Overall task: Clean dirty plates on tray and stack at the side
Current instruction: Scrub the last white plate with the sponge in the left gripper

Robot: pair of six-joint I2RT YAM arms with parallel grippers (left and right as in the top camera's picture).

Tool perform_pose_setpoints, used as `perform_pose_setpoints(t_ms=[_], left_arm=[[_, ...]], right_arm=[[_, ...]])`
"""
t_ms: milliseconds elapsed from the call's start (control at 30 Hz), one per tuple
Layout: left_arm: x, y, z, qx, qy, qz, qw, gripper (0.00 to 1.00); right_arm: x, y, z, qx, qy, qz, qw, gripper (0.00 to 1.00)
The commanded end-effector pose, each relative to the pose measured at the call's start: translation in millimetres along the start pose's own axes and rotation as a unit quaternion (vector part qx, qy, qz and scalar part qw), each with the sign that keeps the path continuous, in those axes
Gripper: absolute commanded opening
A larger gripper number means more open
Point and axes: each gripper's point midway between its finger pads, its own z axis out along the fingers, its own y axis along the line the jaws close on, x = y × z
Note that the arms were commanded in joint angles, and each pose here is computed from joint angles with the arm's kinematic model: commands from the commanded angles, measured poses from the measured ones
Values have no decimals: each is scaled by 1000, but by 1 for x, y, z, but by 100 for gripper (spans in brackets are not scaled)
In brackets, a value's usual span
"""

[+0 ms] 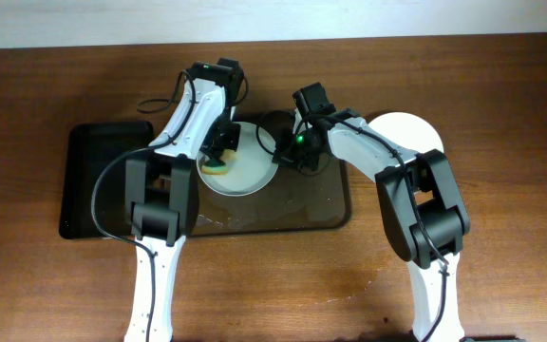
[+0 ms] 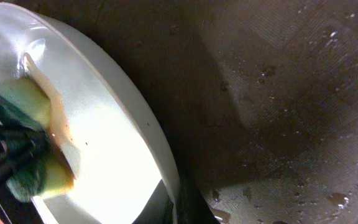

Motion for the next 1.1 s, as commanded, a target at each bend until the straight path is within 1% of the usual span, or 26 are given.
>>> perform_pose_setpoints(t_ms=[0,67,100,133,167,233,300,367,400,433,500,567,633,667,700,733,767,833,900,933,967,1000,1033,1067], left_arm=[[24,-91,25,234,48,152,959,0],[12,-97,23,252,22,150,956,0],[2,-95,24,247,8,130,960,0],[-10,-88,28,229,-5,85,970,0],[-21,-74,33,191,-16,31,981,0],[-37,-44,41,118,-38,-44,991,0],[-49,-10,44,33,-66,-108,991,0],[-53,23,42,-58,-89,-149,983,0],[-50,35,40,-97,-90,-152,979,0],[-45,42,39,-117,-84,-150,978,0],[-27,57,35,-174,-56,-138,974,0],[-12,58,33,-195,-28,-122,973,0],[-4,52,32,-197,-12,-105,975,0],[0,39,34,-172,6,-54,984,0],[3,17,39,-118,24,9,993,0],[5,-6,43,-53,34,49,997,0],[8,-28,44,12,38,76,996,0],[7,-64,38,130,28,123,983,0],[4,-80,30,198,15,127,972,0],[-2,-87,23,249,3,116,962,0],[-6,-90,18,281,-6,110,953,0],[-13,-93,9,329,-22,102,939,0],[-18,-94,1,361,-36,101,926,0],[-26,-94,-9,403,-59,99,908,0]], right_arm=[[3,-32,13,39,5,35,999,4],[3,-32,13,39,5,35,999,4],[3,-32,13,39,5,35,999,4],[3,-32,13,39,5,35,999,4],[3,-32,13,39,5,35,999,4],[3,-32,13,39,5,35,999,4],[3,-32,13,39,5,35,999,4],[3,-32,13,39,5,35,999,4],[3,-32,13,39,4,35,999,4],[3,-32,13,40,4,35,999,4],[2,-33,13,42,2,35,998,4],[2,-33,13,42,3,35,998,4],[3,-33,13,42,3,35,998,4],[3,-33,13,42,3,35,998,4],[3,-33,13,43,4,36,998,4],[3,-33,13,43,4,36,998,4],[3,-33,13,43,4,36,998,4],[3,-33,13,43,4,36,998,4],[3,-33,13,43,4,36,998,4],[3,-33,13,43,4,36,998,4],[3,-33,13,43,4,36,998,4],[3,-33,13,43,4,36,998,4],[3,-33,13,43,4,36,998,4],[3,-33,13,43,4,36,998,4]])
